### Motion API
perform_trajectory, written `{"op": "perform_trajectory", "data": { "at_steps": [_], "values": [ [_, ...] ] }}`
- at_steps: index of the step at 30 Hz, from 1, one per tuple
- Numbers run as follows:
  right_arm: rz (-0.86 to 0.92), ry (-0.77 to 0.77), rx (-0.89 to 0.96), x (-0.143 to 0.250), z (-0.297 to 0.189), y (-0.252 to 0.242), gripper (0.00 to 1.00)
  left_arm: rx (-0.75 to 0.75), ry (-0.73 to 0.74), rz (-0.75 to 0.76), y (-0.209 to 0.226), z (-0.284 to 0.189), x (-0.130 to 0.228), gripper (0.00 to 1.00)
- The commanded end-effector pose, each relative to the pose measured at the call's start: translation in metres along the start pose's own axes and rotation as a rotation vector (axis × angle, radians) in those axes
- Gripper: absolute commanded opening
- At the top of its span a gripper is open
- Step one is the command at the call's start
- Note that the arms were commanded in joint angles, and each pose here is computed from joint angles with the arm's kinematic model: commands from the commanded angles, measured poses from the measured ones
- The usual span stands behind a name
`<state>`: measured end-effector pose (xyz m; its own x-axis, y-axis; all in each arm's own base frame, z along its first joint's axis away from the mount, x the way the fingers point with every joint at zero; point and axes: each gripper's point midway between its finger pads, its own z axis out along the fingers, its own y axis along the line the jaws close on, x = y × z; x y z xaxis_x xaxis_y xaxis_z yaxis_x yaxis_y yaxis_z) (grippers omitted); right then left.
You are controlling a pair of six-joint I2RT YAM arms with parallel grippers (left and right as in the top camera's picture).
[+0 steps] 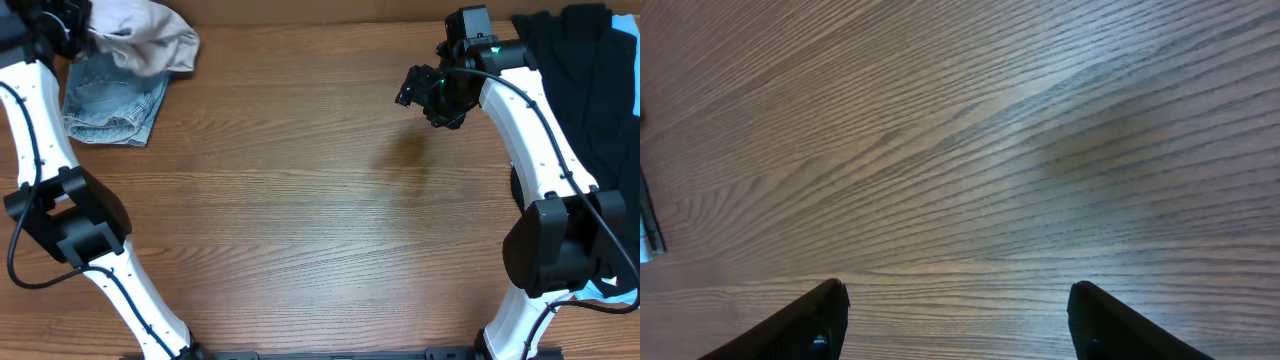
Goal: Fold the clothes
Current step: 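Place the folded shorts onto the denim shorts at top left with the left gripper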
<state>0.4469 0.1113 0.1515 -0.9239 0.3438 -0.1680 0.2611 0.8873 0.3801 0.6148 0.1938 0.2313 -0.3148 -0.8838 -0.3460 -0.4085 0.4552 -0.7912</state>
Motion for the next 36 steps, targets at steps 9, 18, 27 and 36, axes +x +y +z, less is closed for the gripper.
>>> {"op": "perform_trajectory", "data": {
  "at_steps": [9,18,27,36],
  "values": [
    [-0.002,-0.004,0.01,-0.003,0.003,-0.002,0.74,-0.148,-0.055,0.095,0.037,-0.019,-0.024,0.04],
    [-0.001,-0.002,0.011,-0.003,0.004,-0.002,0.74,-0.248,0.018,0.244,0.06,-0.023,-0.009,0.4],
    [0.0,0.004,0.015,-0.002,0.004,-0.003,0.75,-0.701,0.229,0.457,0.147,-0.073,0.022,1.0],
    [0.0,0.0,0.013,-0.003,0.004,-0.003,0.75,-0.53,0.374,0.676,0.095,-0.103,0.048,1.0]
  ]
}}
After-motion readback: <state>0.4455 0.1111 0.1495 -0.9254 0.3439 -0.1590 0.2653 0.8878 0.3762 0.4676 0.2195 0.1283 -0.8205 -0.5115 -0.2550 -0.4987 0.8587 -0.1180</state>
